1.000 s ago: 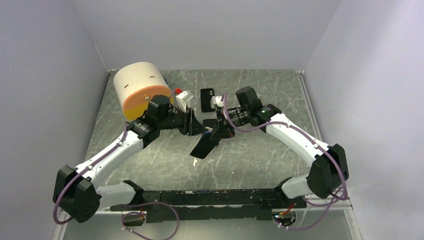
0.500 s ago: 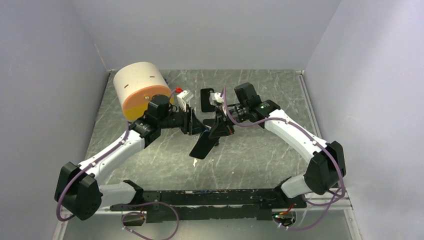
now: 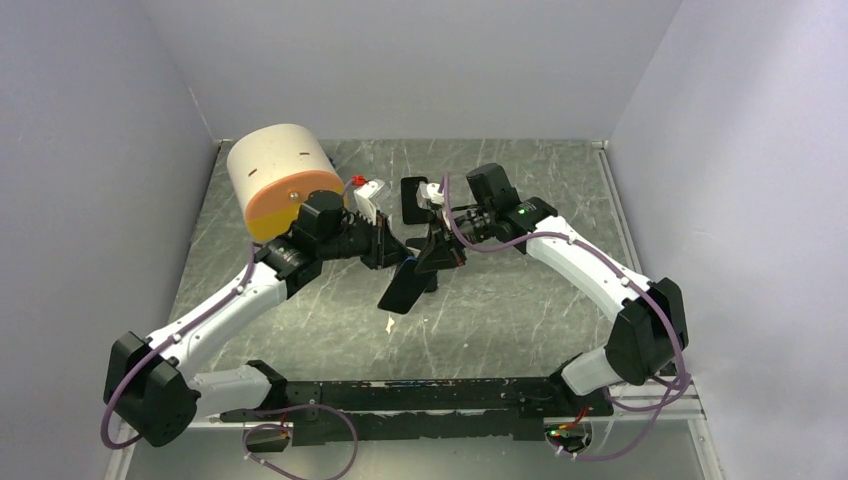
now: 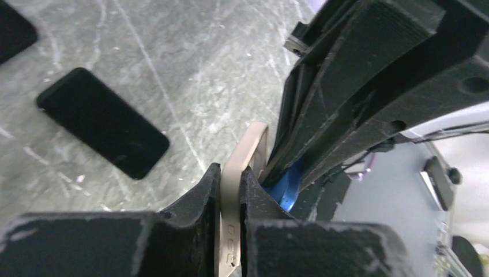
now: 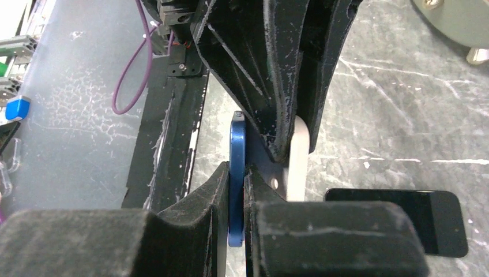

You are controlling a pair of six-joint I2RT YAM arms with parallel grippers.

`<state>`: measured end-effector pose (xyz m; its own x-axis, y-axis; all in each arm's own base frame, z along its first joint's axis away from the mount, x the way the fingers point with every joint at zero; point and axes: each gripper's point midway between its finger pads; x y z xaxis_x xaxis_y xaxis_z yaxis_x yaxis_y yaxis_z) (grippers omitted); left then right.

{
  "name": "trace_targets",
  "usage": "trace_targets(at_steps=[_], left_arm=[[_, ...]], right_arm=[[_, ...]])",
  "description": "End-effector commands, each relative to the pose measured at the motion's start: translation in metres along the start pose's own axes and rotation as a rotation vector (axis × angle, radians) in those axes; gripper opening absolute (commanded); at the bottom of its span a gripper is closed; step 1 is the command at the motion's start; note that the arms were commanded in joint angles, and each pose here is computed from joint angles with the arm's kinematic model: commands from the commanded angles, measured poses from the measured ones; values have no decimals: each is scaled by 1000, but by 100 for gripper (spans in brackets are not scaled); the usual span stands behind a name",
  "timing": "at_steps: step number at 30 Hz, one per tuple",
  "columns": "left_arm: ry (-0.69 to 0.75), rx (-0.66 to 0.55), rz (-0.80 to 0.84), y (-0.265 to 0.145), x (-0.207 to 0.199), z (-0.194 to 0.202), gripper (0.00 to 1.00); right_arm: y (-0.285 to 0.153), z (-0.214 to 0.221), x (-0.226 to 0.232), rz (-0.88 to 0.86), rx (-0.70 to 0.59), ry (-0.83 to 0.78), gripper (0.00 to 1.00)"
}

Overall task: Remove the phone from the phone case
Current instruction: Remove the phone case from the phone, then place the phone at the center of the board.

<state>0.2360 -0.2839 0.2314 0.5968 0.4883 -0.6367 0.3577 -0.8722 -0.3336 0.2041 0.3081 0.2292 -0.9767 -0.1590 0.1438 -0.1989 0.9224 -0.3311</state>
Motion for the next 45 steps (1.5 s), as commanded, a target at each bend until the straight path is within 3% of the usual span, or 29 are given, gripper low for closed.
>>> trace_targets(at_steps=[1, 14, 21, 26, 34, 45], left_arm=[[25, -35, -298, -17, 49, -4, 3], [21, -48, -556, -34, 96, 5, 3], [25, -112, -546, -50, 80, -9, 2], [4, -128, -558, -61, 71, -15, 3], [47, -141, -549, -96, 35, -38, 2], [163, -136, -535, -123, 19, -39, 3]], right_arm=[[-13, -48, 4, 13, -95, -210, 0], [-29, -48, 10, 84, -65, -235, 0], [-58, -25, -15, 224, 12, -150, 0], [-86, 19, -48, 340, 134, -19, 0], [-108, 56, -76, 291, 207, 171, 0], [-94, 107, -112, 103, 249, 369, 0]])
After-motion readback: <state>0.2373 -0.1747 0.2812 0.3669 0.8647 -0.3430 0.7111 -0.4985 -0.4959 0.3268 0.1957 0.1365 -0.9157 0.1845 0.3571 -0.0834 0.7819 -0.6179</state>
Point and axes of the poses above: each gripper's point midway between its finger pads, its own y axis out along the fingers, its own x axis along the line the jaws close on, z = x × y, and after that the axes turned 8 degrees about -y, right-handed
